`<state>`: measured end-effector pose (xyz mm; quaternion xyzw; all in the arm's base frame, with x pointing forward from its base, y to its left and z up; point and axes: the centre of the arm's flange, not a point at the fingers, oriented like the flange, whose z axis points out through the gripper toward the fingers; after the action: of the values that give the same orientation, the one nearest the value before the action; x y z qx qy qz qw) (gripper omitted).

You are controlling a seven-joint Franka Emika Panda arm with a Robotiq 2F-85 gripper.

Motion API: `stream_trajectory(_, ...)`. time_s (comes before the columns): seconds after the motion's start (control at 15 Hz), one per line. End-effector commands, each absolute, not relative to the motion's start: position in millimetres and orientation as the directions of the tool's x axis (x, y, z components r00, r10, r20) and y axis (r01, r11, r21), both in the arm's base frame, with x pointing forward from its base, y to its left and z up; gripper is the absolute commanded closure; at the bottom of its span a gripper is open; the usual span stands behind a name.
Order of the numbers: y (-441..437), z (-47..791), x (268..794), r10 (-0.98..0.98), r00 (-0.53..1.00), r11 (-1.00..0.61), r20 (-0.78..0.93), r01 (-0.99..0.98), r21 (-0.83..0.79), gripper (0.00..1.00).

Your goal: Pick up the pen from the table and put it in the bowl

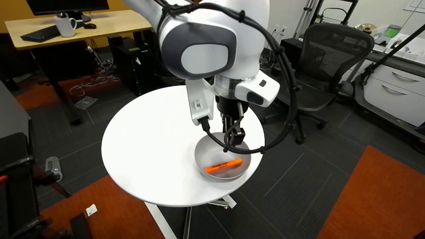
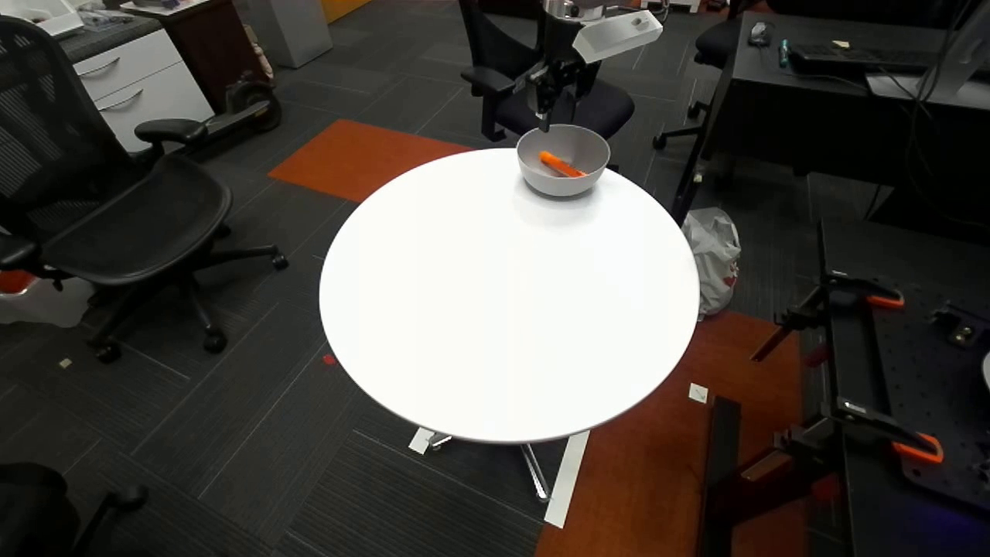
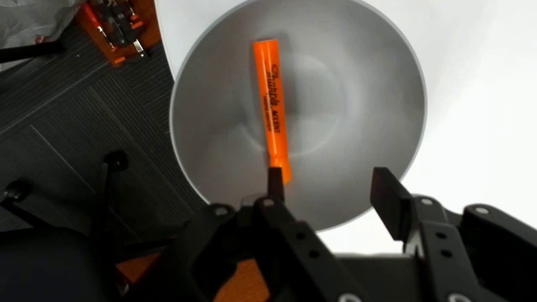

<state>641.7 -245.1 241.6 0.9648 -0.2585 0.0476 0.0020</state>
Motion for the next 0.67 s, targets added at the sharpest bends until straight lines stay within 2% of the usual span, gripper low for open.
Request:
stream_trajectory(0.0, -251.6, 244.0, 656.1, -0.521, 0.85, -0.853, 0.071, -0.522, -0.018, 0.12)
stream_trajectory(0.07, -252.0, 244.5, 656.4, -0.522, 0.85, -0.852, 0.07, -0.522, -0.017, 0.03)
stream_trajectory(0.13, -252.6, 244.5, 656.9, -0.524, 0.849, -0.852, 0.071, -0.524, -0.017, 0.0)
stream_trajectory(0.6, -250.5, 240.2, 649.2, -0.51, 0.855, -0.859, 0.089, -0.511, -0.02, 0.0)
